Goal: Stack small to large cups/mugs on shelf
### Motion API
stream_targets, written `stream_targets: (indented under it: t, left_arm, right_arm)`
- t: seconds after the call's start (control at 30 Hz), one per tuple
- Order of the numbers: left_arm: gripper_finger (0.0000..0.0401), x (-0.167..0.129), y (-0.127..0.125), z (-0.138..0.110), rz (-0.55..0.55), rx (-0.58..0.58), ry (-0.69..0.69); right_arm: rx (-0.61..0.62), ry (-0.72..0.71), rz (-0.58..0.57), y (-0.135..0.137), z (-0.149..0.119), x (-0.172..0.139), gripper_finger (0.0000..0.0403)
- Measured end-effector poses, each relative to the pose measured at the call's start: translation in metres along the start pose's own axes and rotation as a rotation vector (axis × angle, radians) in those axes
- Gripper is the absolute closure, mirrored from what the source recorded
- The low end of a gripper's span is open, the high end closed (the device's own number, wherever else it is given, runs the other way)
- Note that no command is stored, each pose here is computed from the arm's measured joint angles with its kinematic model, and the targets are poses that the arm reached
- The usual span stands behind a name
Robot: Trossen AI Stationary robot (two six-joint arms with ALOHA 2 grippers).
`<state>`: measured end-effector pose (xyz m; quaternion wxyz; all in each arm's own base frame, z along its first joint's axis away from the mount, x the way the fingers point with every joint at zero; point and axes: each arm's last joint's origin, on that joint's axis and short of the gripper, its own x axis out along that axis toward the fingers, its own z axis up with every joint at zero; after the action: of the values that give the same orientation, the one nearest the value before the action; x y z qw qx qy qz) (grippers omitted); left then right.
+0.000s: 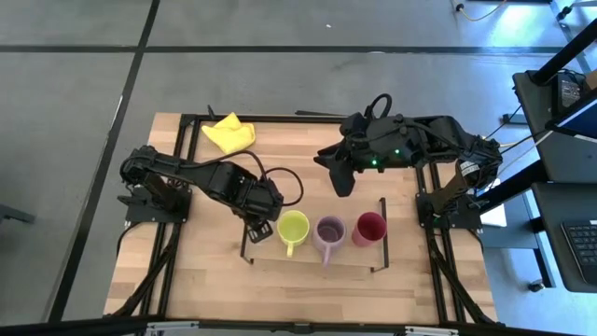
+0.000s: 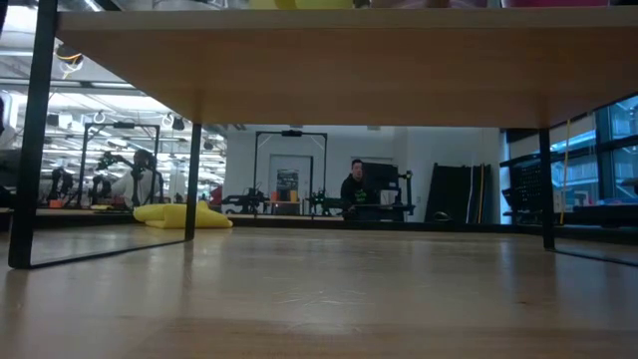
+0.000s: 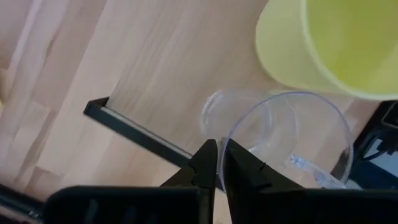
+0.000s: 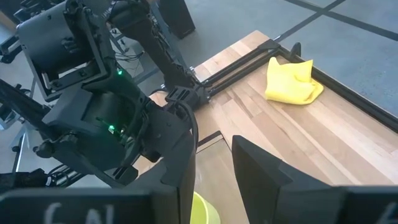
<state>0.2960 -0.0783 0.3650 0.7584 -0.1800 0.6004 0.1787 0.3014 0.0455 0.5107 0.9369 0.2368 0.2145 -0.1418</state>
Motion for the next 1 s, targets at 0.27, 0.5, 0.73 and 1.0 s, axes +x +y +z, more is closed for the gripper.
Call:
stream_targets:
  t: [0.27,0.5,0.73,1.0]
  left_arm:
    - [0.0361,0.0,-0.001,0.001,-0.012,0.006,-0.011]
    - [0.0354,0.0,-0.001,0.001,-0.012,0.006,-0.011]
    - [0.0354,-0.008,0.003,-0.002,-0.028,-0.002,-0.028]
    - [0.0354,-0.027,0.001,-0.011,-0.11,0.145,-0.118]
  right_arm:
    - [-0.008,0.007,0.014,0.004,-0.003,-0.002,0.0295]
    - [-0.009,0.008,0.017,0.005,-0.003,-0.002,0.0295]
    - [-0.009,0.008,0.017,0.005,-0.003,-0.002,0.0295]
    - [-0.049,0.013,0.03,0.006,-0.004,-0.002,0.0295]
